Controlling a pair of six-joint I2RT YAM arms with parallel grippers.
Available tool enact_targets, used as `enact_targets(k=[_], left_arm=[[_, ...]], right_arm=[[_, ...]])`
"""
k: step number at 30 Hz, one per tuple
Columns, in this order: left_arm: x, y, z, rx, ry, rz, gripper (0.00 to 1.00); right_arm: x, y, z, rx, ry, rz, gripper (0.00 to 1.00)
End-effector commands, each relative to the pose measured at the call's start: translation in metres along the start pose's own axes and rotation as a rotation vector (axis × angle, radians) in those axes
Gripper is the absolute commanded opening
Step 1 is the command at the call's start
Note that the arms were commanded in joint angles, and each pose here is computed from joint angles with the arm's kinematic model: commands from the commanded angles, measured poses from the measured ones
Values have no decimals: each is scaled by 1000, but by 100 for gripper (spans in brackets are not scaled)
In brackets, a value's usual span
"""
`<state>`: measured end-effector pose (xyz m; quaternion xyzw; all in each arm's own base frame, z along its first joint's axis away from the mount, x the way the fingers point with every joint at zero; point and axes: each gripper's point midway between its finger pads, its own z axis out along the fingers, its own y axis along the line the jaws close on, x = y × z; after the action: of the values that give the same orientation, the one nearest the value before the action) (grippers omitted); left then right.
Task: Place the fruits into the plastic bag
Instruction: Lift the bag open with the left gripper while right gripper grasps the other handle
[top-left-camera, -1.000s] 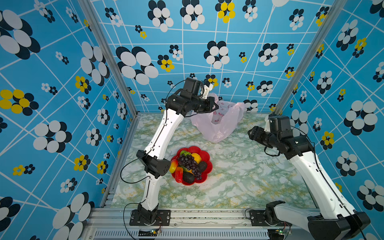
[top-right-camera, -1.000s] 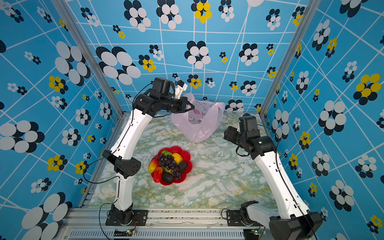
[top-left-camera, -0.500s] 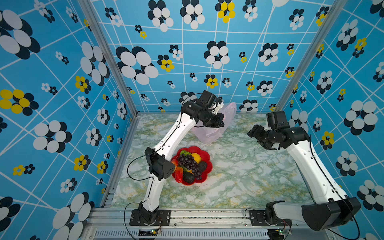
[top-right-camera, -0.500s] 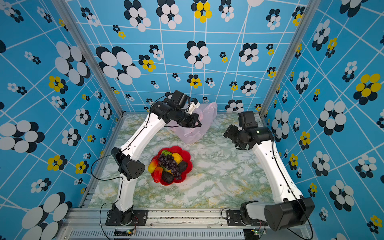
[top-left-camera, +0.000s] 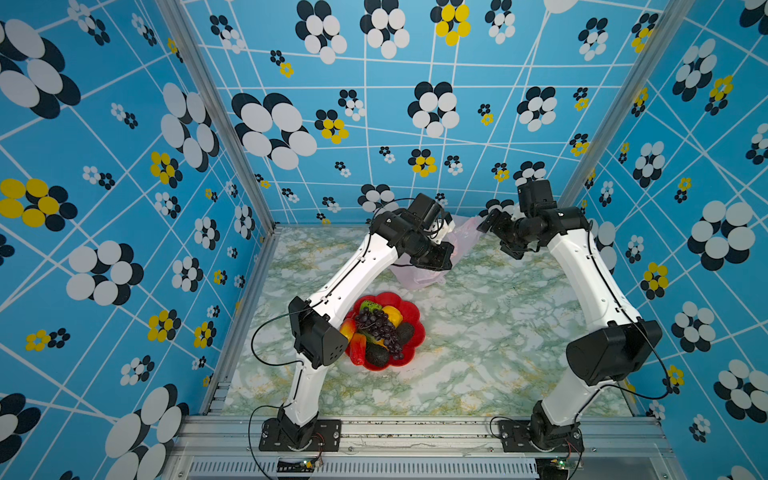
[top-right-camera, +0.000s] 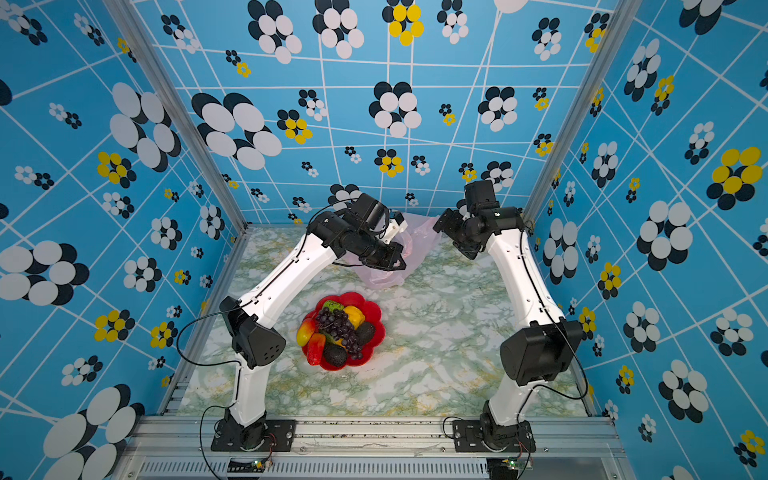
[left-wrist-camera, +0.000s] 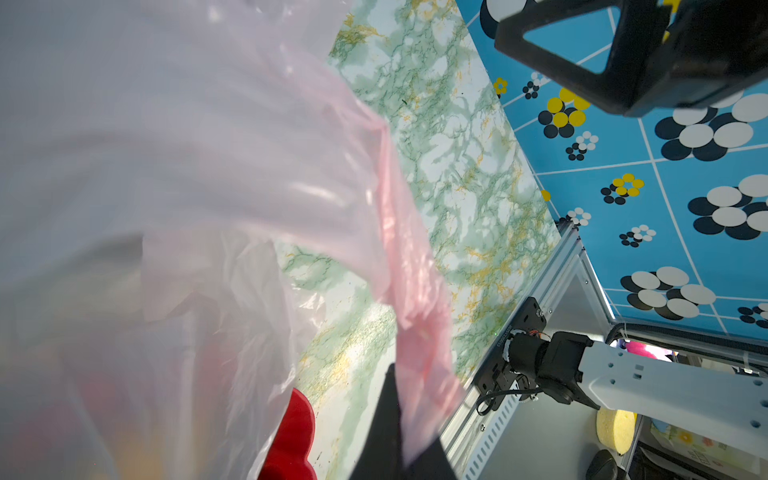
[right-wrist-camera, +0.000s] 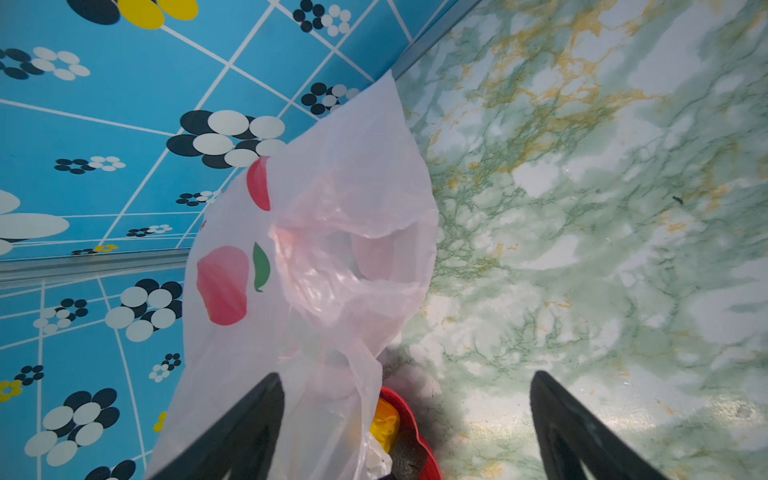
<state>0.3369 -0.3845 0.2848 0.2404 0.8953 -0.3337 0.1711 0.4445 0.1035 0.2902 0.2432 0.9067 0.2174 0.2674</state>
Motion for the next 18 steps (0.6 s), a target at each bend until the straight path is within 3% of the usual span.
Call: enact_targets(k=[1, 5, 11, 18], left_arm=[[7, -9, -11, -8, -6, 41, 0], [11, -8, -9, -9, -2, 29, 0], [9, -8, -8, -9, -18, 14, 0], [9, -5, -6, -13, -15, 14, 0]], right_arm=[[-4, 9, 9, -24, 35, 43, 97], [-11, 14, 20, -8, 58, 78, 99], [-2, -22, 18, 200, 110, 36, 98], [23, -48, 34, 239, 180, 35, 92]])
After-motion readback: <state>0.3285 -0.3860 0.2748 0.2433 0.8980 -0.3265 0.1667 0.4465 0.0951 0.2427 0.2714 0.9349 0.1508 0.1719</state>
